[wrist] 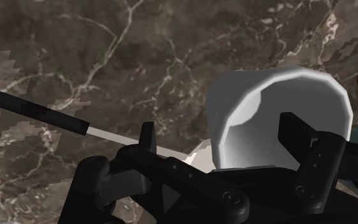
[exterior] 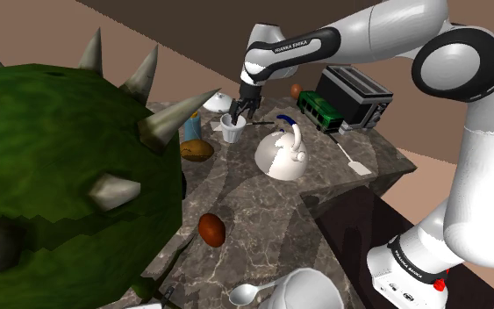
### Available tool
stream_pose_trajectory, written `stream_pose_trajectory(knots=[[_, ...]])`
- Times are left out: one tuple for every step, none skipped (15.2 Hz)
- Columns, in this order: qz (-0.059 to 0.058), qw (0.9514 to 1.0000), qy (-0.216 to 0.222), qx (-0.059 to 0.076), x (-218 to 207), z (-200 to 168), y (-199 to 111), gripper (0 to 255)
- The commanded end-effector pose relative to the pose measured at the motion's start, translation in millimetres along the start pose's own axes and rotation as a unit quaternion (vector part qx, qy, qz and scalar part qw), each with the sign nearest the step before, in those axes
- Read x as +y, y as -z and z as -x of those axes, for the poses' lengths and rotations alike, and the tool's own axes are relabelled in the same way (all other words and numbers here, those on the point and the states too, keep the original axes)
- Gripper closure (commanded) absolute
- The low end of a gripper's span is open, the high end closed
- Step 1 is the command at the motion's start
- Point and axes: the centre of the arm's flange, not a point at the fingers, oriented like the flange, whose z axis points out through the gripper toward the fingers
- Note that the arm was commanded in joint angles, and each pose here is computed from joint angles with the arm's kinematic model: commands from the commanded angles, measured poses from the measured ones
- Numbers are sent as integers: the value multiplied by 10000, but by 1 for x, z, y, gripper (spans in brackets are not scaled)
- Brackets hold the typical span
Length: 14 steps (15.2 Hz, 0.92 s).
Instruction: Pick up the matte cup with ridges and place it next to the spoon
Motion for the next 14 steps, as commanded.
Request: stream_pose_trajectory(knots=[[0, 10000, 0, 0, 0, 0, 0, 0], [0, 10000, 0, 0, 0, 0, 0, 255], [0, 10000, 0, 0, 0, 0, 0, 255], [0, 10000, 0, 0, 0, 0, 0, 255], [0, 10000, 0, 0, 0, 0, 0, 255], [0, 10000, 0, 0, 0, 0, 0, 255], [0, 10000, 0, 0, 0, 0, 0, 255], [0, 10000, 0, 0, 0, 0, 0, 255], [0, 10000, 0, 0, 0, 0, 0, 255], [0, 10000, 0, 0, 0, 0, 0, 255], [0, 10000, 0, 0, 0, 0, 0, 255], [0, 10000, 0, 0, -1, 0, 5, 255], [0, 10000, 0, 0, -1, 0, 10, 255], [0, 10000, 0, 0, -2, 0, 16, 255]])
